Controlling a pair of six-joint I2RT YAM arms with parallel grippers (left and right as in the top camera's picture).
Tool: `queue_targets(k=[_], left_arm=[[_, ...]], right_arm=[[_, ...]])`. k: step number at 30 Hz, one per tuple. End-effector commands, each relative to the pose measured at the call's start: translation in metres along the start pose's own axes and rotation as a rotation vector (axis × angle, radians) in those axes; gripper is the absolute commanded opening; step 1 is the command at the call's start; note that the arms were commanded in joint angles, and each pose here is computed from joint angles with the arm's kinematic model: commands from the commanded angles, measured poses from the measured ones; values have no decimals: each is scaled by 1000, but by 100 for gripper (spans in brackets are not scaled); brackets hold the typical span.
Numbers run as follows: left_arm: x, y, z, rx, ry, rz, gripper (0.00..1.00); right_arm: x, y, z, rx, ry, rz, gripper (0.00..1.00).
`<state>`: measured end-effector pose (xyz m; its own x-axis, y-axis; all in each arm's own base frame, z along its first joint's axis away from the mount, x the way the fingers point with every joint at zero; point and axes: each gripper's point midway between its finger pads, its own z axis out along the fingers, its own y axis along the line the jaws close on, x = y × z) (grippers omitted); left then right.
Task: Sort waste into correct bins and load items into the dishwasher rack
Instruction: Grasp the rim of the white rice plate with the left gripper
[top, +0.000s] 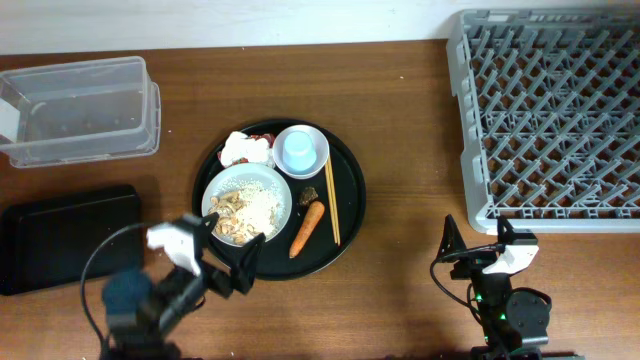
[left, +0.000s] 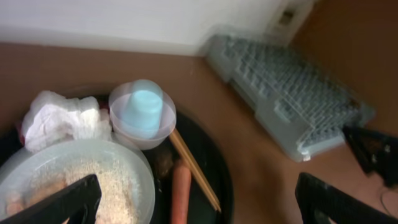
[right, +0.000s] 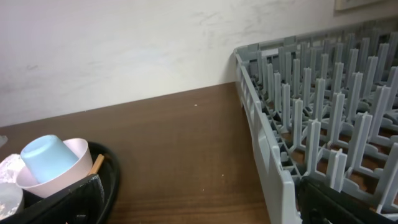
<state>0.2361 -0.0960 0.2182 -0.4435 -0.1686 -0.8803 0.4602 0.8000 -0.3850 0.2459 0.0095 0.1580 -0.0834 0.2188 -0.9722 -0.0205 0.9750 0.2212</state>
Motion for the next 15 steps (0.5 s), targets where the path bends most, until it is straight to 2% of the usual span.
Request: queue_targets(k=[1, 4, 7, 9, 10, 15], left_arm=[[-11, -2, 19, 56, 198, -35, 99], [-18, 6, 34, 49, 347, -142, 99], [-32, -10, 47, 191, 393, -213, 99], [-40, -9, 56, 217, 399, -218, 99], [-39, -3, 59, 185, 409, -216, 99], [-21, 29, 62, -234, 559, -139, 99]], right_arm=[[2, -1, 0, 7, 1, -10, 98], [2, -1, 0, 7, 1, -10, 98], [2, -1, 0, 7, 1, -10, 98], [2, -1, 0, 7, 2, -10, 98], [2, -1, 0, 7, 1, -10, 98], [2, -1, 0, 7, 1, -10, 98]])
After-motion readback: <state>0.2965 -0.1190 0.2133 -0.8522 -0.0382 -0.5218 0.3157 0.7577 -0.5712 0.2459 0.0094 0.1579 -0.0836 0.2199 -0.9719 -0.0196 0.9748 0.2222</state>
